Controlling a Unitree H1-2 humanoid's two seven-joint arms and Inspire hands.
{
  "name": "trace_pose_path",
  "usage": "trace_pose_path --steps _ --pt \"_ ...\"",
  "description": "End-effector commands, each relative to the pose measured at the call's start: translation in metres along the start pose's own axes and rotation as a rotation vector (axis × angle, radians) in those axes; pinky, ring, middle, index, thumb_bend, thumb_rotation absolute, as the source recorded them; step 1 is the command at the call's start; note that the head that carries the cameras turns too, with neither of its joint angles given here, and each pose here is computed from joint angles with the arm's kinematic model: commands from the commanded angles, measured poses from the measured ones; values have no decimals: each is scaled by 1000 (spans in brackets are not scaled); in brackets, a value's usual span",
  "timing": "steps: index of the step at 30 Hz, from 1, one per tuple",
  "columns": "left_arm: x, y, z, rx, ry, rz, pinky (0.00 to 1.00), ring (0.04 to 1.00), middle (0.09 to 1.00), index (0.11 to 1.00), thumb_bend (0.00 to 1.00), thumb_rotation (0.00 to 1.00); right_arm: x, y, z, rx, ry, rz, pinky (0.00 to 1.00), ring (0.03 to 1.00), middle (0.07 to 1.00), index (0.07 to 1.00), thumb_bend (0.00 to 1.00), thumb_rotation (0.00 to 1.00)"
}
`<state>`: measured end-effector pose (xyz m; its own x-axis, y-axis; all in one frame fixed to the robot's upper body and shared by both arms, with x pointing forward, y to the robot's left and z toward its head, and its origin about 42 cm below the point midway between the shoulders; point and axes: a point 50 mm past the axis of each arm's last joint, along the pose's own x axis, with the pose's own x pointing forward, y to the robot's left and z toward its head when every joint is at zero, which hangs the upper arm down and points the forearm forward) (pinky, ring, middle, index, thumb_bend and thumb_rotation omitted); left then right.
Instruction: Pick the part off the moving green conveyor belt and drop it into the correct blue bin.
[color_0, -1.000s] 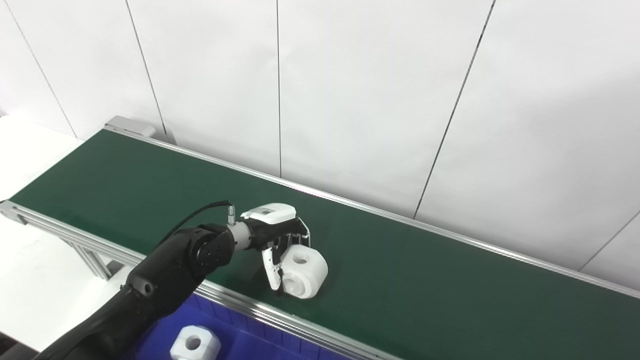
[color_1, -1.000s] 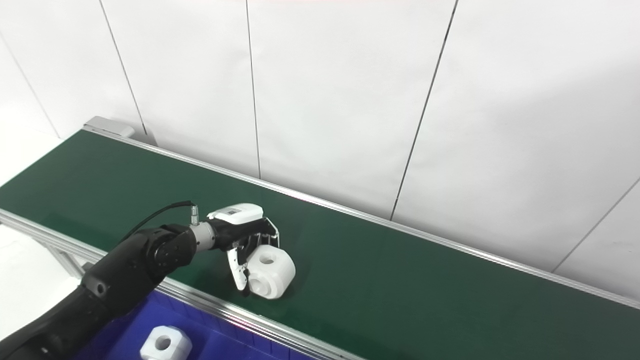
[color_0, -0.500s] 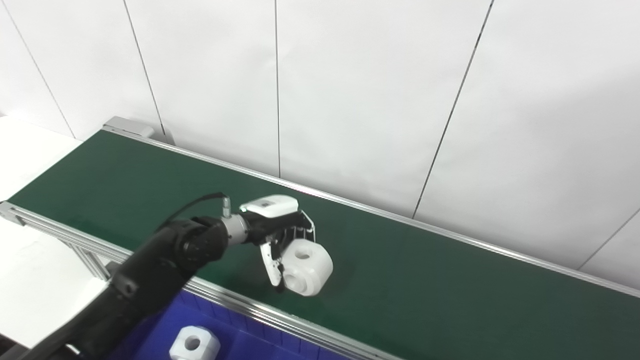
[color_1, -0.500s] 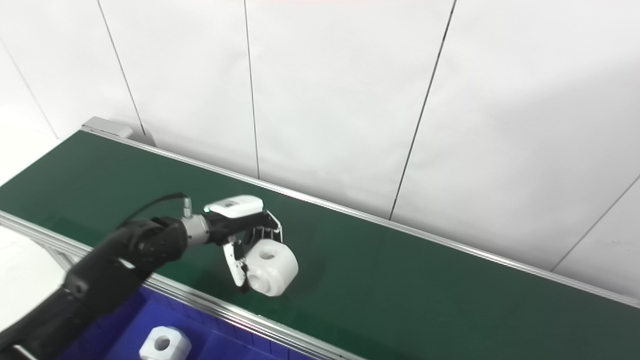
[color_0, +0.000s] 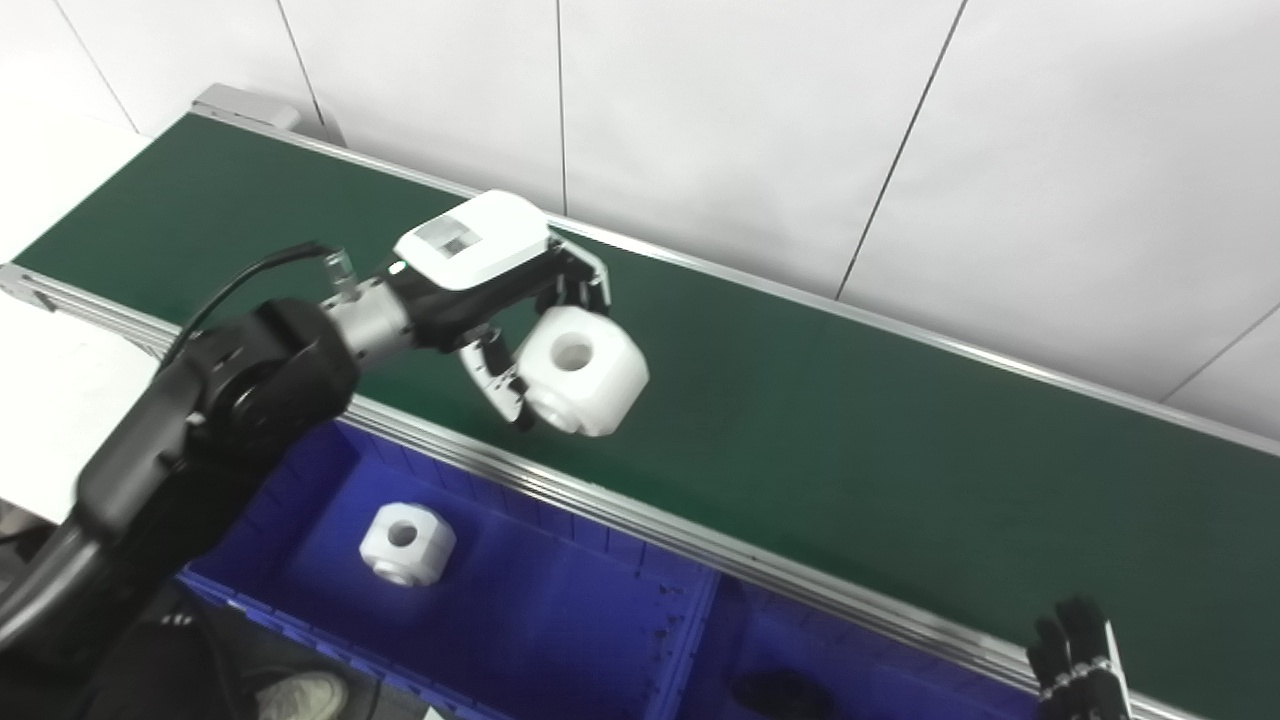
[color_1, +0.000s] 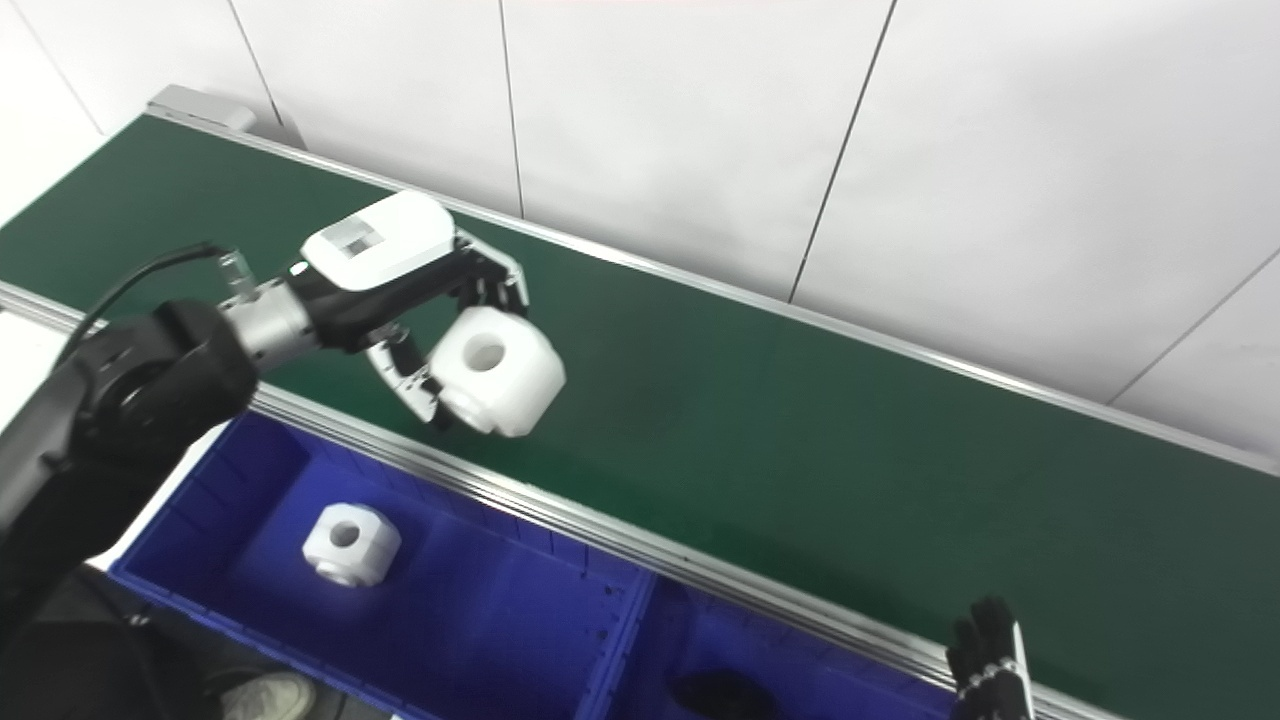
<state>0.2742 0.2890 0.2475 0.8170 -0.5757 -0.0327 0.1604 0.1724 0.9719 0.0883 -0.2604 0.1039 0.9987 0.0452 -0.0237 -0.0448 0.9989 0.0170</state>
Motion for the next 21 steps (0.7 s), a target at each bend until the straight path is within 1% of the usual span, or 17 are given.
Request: trace_pose_path --steps 1,4,8,10,13,16,17,20,21 --pt "-9 6 4 10 8 42 445 459 485 483 524 0 2 -3 11 -13 -27 6 1000 1000 1000 1000 884 1000" --pt "-26 -12 12 -32 45 36 427 453 490 479 524 0 2 -4 14 -5 -22 8 1000 1000 1000 1000 880 1000" --pt "-52 -46 20 -80 92 68 428 443 492 477 524 0 2 -4 17 -1 -21 8 1000 1000 1000 1000 867 996" --pt "-63 -61 20 -73 109 81 376 385 442 501 522 0 2 -3 18 -3 -21 8 1000 1000 1000 1000 866 992" --pt "-69 -73 15 -47 128 89 352 382 444 507 522 0 3 -2 18 -1 -26 10 1000 1000 1000 1000 865 993" --pt "-70 -81 7 -34 154 100 372 409 459 500 523 0 5 0 15 4 -35 26 1000 1000 1000 1000 847 997" --pt "-69 -84 5 -30 169 103 374 408 445 507 523 0 6 1 15 6 -36 28 1000 1000 1000 1000 846 997" --pt "-64 -86 5 -9 214 91 394 428 446 522 522 0 8 3 14 9 -41 28 1000 1000 1000 1000 844 996" --pt "-62 -85 7 5 219 84 405 456 461 517 523 0 8 3 14 8 -42 28 1000 1000 1000 1000 841 998"
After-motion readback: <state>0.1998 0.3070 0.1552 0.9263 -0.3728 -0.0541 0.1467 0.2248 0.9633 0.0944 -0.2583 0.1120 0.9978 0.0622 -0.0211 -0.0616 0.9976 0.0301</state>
